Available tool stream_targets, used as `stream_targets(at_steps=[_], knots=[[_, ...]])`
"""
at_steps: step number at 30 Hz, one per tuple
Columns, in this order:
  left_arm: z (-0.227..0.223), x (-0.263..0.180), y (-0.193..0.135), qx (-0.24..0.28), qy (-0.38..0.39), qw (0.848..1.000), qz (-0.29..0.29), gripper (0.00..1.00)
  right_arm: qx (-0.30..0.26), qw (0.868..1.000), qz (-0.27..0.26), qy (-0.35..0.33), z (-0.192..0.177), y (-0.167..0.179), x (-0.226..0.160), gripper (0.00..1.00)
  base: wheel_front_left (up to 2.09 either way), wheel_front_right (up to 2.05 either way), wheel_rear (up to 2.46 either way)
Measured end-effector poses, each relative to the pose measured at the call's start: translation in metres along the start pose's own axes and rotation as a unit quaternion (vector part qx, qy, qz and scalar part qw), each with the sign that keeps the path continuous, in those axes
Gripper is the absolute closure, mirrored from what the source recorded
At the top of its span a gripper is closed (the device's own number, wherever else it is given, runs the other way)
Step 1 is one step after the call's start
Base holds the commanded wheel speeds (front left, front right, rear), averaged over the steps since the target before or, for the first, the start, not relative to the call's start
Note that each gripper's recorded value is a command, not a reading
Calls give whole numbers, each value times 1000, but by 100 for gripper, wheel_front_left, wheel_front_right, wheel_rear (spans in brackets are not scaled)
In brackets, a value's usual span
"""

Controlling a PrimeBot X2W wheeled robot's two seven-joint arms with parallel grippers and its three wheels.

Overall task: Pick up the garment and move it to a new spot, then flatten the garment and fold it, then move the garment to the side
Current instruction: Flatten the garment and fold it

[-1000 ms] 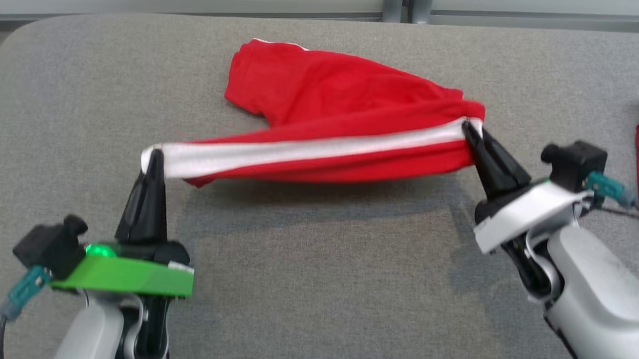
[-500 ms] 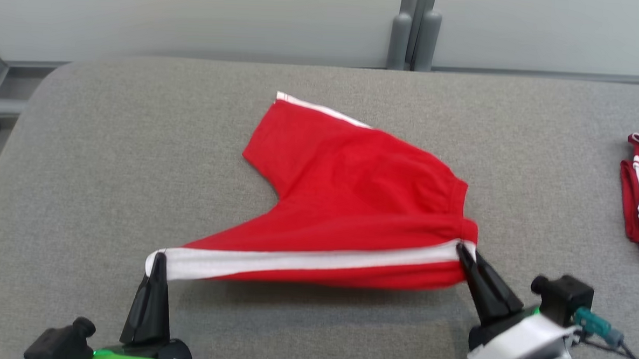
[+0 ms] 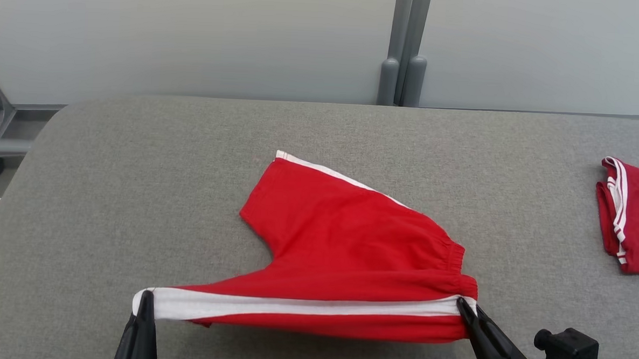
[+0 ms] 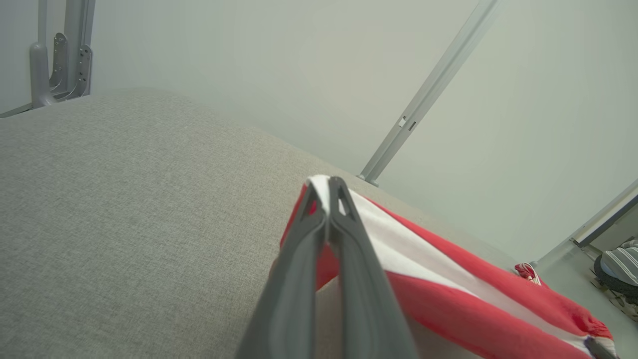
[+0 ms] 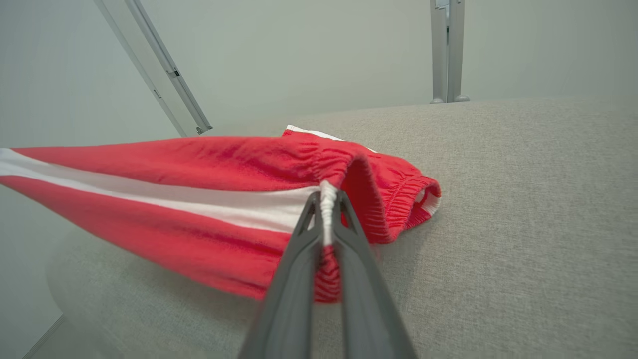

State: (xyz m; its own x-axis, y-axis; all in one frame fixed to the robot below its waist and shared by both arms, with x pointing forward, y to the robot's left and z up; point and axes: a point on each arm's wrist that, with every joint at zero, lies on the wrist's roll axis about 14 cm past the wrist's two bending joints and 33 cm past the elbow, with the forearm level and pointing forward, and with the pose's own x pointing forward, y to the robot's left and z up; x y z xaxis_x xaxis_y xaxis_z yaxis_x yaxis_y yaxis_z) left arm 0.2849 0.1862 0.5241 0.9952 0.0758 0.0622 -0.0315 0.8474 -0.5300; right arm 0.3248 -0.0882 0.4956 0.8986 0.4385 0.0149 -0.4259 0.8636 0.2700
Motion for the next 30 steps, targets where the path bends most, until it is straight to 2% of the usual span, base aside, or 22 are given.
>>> stream_targets(at_steps=[8, 12, 20, 26, 30], knots=[[-6, 3, 2, 3, 18, 1000, 3, 100, -2, 1000, 0, 15, 2, 2, -9, 100, 0, 0, 0], [-17, 16, 2, 11, 38, 999, -7, 100, 14, 1000, -5, 16, 0, 3, -9, 100, 0, 0, 0], [-34, 65, -4, 30, 64, 996, -46, 100, 39, 999, -31, 2, -1, -7, 4, 100, 0, 0, 0], [-52, 115, -20, 46, 90, 991, -83, 100, 52, 996, -75, -19, 1, -30, 22, 100, 0, 0, 0], [-82, 150, -27, 60, 136, 984, -98, 100, 54, 993, -106, -13, -7, -49, 37, 100, 0, 0, 0]])
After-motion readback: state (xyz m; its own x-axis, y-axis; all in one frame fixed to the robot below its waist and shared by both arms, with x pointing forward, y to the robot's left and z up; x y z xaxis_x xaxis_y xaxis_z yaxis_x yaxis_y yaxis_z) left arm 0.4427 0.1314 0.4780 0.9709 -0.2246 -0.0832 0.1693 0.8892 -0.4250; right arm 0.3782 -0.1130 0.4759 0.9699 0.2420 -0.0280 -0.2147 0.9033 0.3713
